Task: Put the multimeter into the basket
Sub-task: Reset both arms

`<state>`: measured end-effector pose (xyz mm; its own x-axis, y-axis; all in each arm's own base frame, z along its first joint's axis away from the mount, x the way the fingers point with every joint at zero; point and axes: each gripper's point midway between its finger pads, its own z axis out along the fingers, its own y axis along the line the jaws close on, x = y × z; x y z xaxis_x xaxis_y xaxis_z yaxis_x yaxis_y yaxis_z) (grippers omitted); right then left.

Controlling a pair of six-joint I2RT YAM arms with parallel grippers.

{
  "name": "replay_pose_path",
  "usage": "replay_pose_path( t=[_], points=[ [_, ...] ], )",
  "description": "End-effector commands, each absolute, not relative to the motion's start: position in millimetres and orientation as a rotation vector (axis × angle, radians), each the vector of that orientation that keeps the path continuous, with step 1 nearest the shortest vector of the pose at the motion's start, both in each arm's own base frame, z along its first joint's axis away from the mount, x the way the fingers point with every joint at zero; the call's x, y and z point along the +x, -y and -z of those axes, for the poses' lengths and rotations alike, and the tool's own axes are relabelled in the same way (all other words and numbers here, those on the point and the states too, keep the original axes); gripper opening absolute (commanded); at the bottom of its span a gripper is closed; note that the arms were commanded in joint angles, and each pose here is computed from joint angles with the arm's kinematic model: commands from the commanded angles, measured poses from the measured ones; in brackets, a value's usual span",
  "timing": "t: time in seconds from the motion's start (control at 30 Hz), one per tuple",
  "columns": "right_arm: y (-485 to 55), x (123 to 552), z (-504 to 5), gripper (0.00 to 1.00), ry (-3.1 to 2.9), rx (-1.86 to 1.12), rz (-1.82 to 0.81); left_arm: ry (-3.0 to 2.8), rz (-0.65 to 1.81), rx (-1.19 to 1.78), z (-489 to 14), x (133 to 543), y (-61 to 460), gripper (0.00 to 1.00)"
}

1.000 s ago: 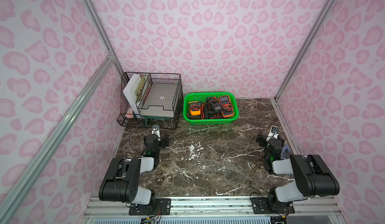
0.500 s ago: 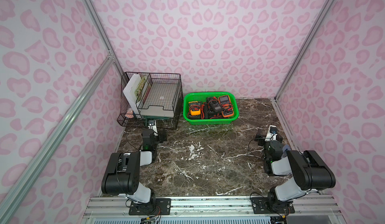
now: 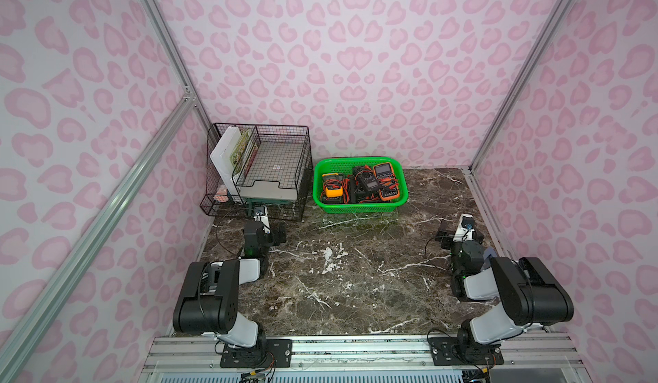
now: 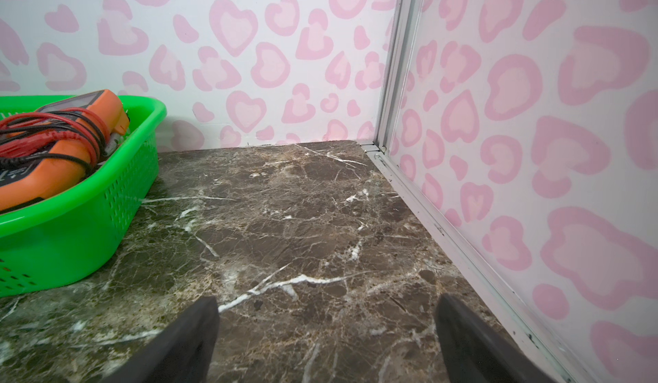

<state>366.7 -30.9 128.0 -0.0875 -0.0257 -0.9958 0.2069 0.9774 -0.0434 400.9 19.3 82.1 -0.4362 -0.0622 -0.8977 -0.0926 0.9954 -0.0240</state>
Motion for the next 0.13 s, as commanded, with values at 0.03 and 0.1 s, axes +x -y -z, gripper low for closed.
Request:
replay_pose_path(
  t=[0.03, 0.1],
  points=[
    [28.8, 367.0, -133.1, 0.99, -1.627, 0.137, 0.174, -2.016, -0.030, -0.111, -85.0, 401.9, -19.3, 0.99],
    [25.3, 365.9, -135.5, 0.99, -1.617, 0.118, 0.168, -2.018, -0.030, -0.111, -84.4, 401.7, -19.3, 0.99]
  ],
)
